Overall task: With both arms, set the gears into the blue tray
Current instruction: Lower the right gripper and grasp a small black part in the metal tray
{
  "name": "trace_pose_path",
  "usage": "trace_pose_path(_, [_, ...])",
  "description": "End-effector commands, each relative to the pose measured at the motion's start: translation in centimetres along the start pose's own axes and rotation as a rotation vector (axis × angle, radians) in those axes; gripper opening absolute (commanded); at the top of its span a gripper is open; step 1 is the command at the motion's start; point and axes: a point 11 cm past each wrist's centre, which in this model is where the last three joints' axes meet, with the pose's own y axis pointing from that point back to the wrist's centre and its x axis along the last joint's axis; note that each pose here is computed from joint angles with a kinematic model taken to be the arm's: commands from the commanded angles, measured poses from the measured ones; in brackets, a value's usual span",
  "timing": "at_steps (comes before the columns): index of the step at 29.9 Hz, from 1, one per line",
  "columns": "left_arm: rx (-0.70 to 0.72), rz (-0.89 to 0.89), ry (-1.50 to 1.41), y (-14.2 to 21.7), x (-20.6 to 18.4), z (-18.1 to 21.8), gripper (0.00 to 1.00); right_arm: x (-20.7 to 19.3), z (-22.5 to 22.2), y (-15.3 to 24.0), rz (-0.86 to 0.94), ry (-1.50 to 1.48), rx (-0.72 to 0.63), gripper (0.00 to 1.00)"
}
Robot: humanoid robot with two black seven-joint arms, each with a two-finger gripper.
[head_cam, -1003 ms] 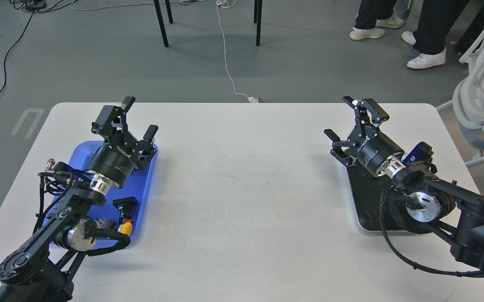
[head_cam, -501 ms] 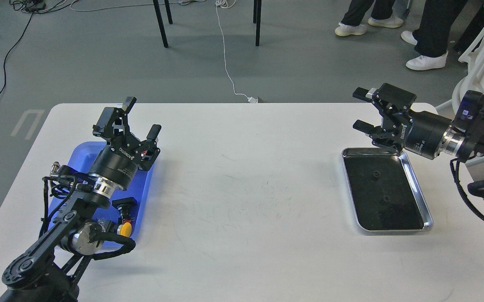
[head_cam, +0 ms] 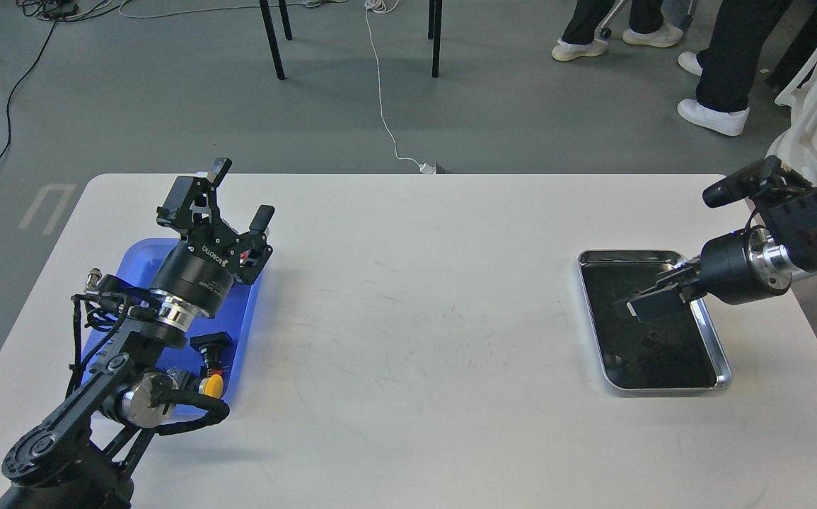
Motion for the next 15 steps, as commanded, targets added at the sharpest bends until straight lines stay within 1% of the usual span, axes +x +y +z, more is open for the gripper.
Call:
trace_pose_path(1, [0.003, 0.000, 0.002, 0.0, 0.0, -0.1, 0.98, -0.3, 1.1, -0.9, -0.026, 0.048, -0.044, 0.98])
trace_pose_path(3, [-0.001, 0.002, 0.002, 0.0, 0.0, 0.0, 0.98, 0.1, 1.6, -1.3, -0.023, 0.073, -0.066, 0.97])
trace_pose_path(7, [0.002, 0.004, 0.001, 0.0, 0.0, -0.1, 0.98, -0.8, 1.7, -2.6, -0.091, 0.109, -0.078, 0.92])
trace_pose_path(9, [0.000, 0.000, 0.002, -0.1, -0.1, 0.0, 0.98, -1.0, 1.9, -3.0, -0.095, 0.111, -0.083, 0.91])
trace_pose_path(15, [0.003, -0.001, 0.000, -0.1, 0.0, 0.0, 0.98, -0.8, 2.6, -4.6, -0.087, 0.137, -0.109, 0.72])
